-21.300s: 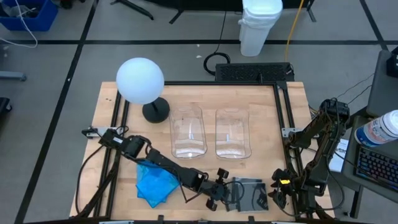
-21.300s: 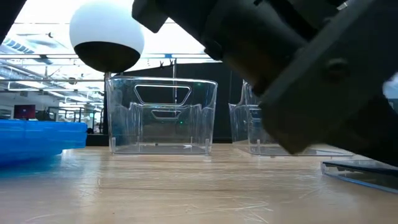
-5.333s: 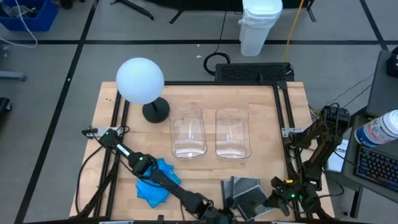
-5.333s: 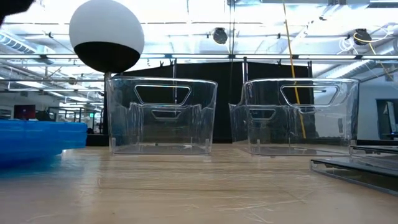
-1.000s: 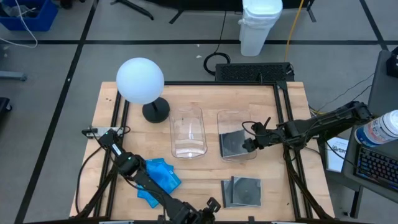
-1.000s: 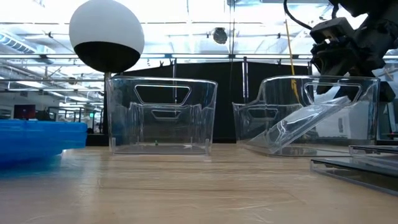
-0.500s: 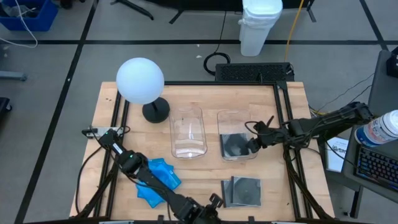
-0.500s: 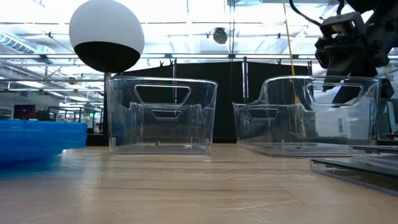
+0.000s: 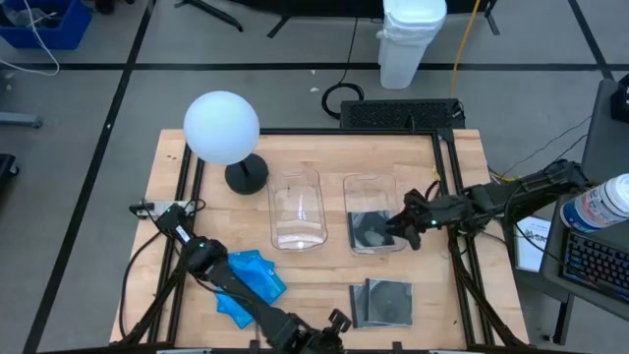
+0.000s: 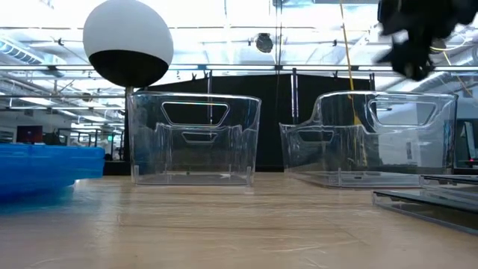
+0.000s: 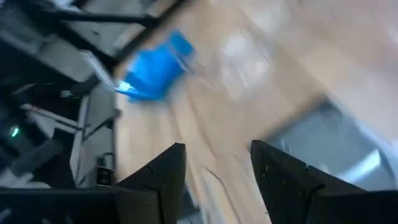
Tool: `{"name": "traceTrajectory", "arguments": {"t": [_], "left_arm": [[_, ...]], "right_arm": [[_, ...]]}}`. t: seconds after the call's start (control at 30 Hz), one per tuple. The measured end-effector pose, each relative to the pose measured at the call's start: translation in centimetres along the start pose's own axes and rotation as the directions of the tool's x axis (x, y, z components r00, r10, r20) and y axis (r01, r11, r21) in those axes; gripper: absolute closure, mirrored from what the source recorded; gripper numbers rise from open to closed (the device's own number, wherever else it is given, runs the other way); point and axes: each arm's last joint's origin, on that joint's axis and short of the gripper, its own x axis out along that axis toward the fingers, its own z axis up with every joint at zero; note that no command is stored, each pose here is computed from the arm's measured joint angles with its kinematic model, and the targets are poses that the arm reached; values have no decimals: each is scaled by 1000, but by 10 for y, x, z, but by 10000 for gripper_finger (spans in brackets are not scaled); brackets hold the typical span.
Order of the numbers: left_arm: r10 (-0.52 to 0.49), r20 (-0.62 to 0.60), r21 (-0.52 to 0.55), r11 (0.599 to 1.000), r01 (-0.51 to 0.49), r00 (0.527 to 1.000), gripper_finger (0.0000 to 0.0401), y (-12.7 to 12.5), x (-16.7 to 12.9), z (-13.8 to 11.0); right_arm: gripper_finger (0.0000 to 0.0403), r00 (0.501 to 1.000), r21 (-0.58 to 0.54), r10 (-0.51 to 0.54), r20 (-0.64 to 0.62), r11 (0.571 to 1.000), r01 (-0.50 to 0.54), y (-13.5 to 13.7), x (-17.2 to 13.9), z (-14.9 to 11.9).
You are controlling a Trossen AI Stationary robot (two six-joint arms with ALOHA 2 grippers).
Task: Pick & place jewel cases by type
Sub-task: Move the blue CD cases on the table
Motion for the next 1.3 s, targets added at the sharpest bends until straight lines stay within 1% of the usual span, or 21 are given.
{"name": "traceTrajectory", "arguments": {"t": [0.07,0.13,0.23,0.3,0.4,0.47,0.57,0.6,0.63,0.73,0.83,0.87,0.93,0.97,1.1,1.2,1.23,1.3], "left_arm": [[12,34,-24,1000,-11,999,375,-1,-25,10],[32,57,-53,998,-29,998,375,-4,-55,18],[115,67,-111,988,-107,991,375,-14,-108,24],[188,43,-152,972,-179,981,375,-24,-143,21],[261,-31,-209,942,-262,965,375,-42,-185,6],[306,-81,-260,912,-317,949,375,-53,-206,-6],[380,-139,-355,843,-404,914,375,-66,-228,-24],[389,-145,-389,823,-414,910,375,-70,-231,-27],[386,-141,-401,819,-409,912,375,-77,-230,-29],[386,-144,-360,837,-411,911,375,-93,-224,-38],[411,-212,-347,817,-461,887,375,-99,-209,-55],[424,-234,-323,815,-481,875,375,-102,-202,-62],[435,-280,-271,819,-505,856,375,-108,-189,-76],[439,-304,-263,814,-518,845,375,-109,-183,-82],[459,-388,-278,768,-577,799,375,-107,-162,-103],[462,-411,-316,736,-599,786,375,-104,-153,-109],[460,-421,-318,733,-602,782,375,-103,-151,-111],[462,-432,-320,724,-611,774,375,-102,-149,-113]], "right_arm": [[246,998,-95,43,49,995,-38,13,-7,8],[265,994,-176,80,71,982,-67,26,-13,14],[305,989,-331,125,79,939,-92,47,-18,17],[337,983,-434,161,92,895,-106,63,-17,13],[385,967,-565,240,84,811,-152,85,-7,2],[397,959,-629,272,75,760,-166,97,3,-5],[392,953,-691,296,71,703,-167,110,19,-18],[392,952,-712,300,68,683,-164,113,26,-22],[393,950,-730,304,67,664,-161,116,33,-26],[400,946,-783,316,75,606,-140,123,55,-38],[400,946,-832,313,83,544,-107,125,78,-48],[400,948,-846,306,85,526,-94,124,86,-51],[400,953,-865,290,90,497,-69,122,98,-55],[401,955,-870,282,94,490,-59,120,104,-56],[402,965,-877,246,92,480,-39,113,118,-58],[402,971,-878,221,89,479,-29,109,126,-59],[402,972,-872,217,93,489,-26,108,128,-59],[402,968,-830,221,121,558,-24,108,132,-58]]}}
